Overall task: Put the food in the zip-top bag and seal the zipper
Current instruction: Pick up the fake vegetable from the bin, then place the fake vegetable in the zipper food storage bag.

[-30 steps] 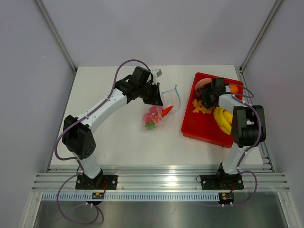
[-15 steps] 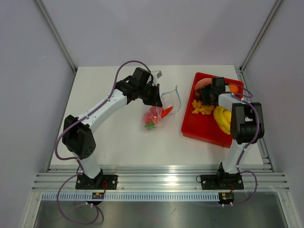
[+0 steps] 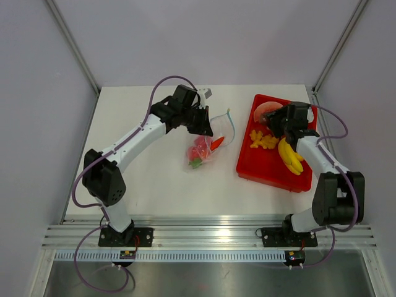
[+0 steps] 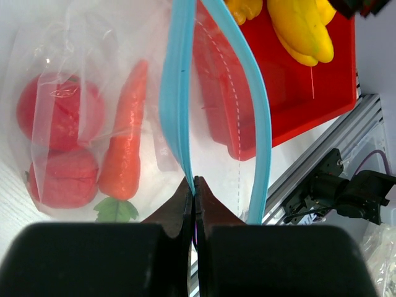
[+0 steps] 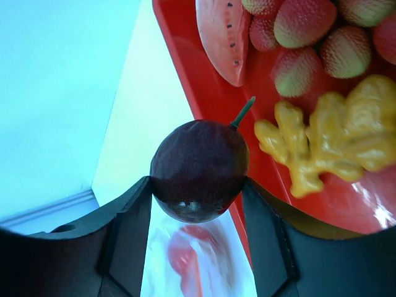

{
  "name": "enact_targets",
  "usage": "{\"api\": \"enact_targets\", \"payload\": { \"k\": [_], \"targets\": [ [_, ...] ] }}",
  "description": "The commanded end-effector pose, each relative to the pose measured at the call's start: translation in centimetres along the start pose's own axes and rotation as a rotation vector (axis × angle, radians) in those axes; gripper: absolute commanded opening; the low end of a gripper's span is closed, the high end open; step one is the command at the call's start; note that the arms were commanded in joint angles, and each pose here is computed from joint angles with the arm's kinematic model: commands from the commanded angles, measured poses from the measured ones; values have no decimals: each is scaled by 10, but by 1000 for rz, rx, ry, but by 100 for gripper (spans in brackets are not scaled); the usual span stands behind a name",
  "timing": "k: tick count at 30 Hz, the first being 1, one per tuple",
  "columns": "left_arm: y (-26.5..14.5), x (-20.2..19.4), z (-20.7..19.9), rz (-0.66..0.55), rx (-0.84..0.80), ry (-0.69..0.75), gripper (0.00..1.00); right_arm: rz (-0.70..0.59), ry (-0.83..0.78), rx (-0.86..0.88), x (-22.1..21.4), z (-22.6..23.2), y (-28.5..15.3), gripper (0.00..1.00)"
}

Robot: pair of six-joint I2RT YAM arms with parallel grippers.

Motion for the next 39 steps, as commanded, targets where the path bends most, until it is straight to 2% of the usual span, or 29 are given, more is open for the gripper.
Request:
{"api": "enact_targets", "payload": {
  "k": [1, 10, 20, 27, 39],
  "targets": [
    [0, 24, -21, -55, -54, 20, 0, -15, -85, 19, 1, -4, -38, 38],
    [12, 24, -47, -41, -97, 49, 0, -2, -265, 106, -2, 7, -124, 40],
    [17, 28, -58, -41, -123, 50, 0, 120, -390, 278, -48, 52, -173, 42],
    [19, 25, -55, -35, -112, 40, 0, 207, -482, 288, -95, 71, -161, 43],
    [16, 17, -53, -20, -110, 47, 0, 254, -510, 221, -115, 67, -116, 46]
  ]
}}
Point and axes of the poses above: each gripper's point midway between its finger pads, its own y axis out along the fingers, its own z axis along the line the jaws close on, x = y × z, the point moved 1 cm from there along -y, back along the fingers, and after that the axes turned 1 degree about y, right-handed, at the moved point
